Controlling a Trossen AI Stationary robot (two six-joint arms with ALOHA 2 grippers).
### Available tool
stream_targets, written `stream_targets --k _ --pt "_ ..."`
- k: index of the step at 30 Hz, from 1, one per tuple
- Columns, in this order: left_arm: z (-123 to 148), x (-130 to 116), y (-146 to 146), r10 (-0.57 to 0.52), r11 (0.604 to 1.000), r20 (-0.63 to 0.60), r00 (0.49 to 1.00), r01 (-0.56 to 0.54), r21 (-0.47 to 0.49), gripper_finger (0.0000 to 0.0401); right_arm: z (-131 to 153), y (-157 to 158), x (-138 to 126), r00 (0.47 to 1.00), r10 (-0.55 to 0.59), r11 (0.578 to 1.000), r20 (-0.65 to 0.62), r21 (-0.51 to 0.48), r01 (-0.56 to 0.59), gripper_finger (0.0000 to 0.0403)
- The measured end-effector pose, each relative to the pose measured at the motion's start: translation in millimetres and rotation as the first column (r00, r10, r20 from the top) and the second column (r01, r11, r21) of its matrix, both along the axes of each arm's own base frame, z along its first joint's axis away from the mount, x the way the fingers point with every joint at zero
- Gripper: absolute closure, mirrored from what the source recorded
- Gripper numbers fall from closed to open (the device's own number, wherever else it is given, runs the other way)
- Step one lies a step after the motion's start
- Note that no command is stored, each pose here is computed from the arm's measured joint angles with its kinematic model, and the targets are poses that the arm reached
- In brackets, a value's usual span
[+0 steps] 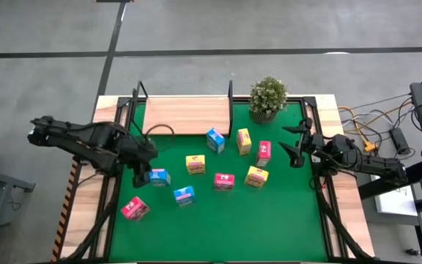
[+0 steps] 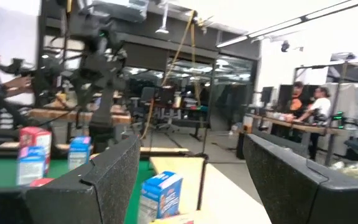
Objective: Stack cereal on shelf
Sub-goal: Put the left blue cereal box on the shelf
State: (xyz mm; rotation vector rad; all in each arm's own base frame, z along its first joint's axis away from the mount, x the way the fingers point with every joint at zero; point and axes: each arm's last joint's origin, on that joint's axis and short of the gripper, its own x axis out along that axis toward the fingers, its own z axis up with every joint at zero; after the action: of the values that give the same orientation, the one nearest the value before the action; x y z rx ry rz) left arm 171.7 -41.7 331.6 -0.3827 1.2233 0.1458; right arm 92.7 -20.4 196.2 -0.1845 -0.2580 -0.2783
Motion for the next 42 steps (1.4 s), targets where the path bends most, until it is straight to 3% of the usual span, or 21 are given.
stream_targets --k 6,11,15,25,42 --pt "-21.0 8.3 -19.4 -0.076 0.997 -0.039 0.996 0.077 0.019 0.0266 7.6 -0.2 -2.7 0.997 -0.036 0.998 0.070 -0.051 0.040 0.0129" --pt "-36.6 17.6 -28.7 -0.097 0.983 -0.074 0.993 0.107 0.147 0.0186 11.4 0.1 -4.2 0.994 -0.048 0.993 0.100 -0.099 0.058 0.0129" --pt "-43.1 24.3 -30.6 -0.122 0.967 -0.098 0.988 0.141 0.215 0.0150 13.5 0.3 -5.1 0.991 -0.052 0.991 0.121 -0.114 0.066 0.0129" --pt "-64.7 26.2 -30.3 -0.146 0.944 -0.175 0.974 0.189 0.269 0.0143 14.3 0.4 -5.4 0.990 -0.052 0.991 0.130 -0.115 0.067 0.0129" --pt "-94.5 23.0 -28.2 -0.138 0.944 -0.129 0.982 0.170 0.285 0.0156 14.6 0.4 -5.5 0.990 -0.051 0.991 0.133 -0.115 0.066 0.0129"
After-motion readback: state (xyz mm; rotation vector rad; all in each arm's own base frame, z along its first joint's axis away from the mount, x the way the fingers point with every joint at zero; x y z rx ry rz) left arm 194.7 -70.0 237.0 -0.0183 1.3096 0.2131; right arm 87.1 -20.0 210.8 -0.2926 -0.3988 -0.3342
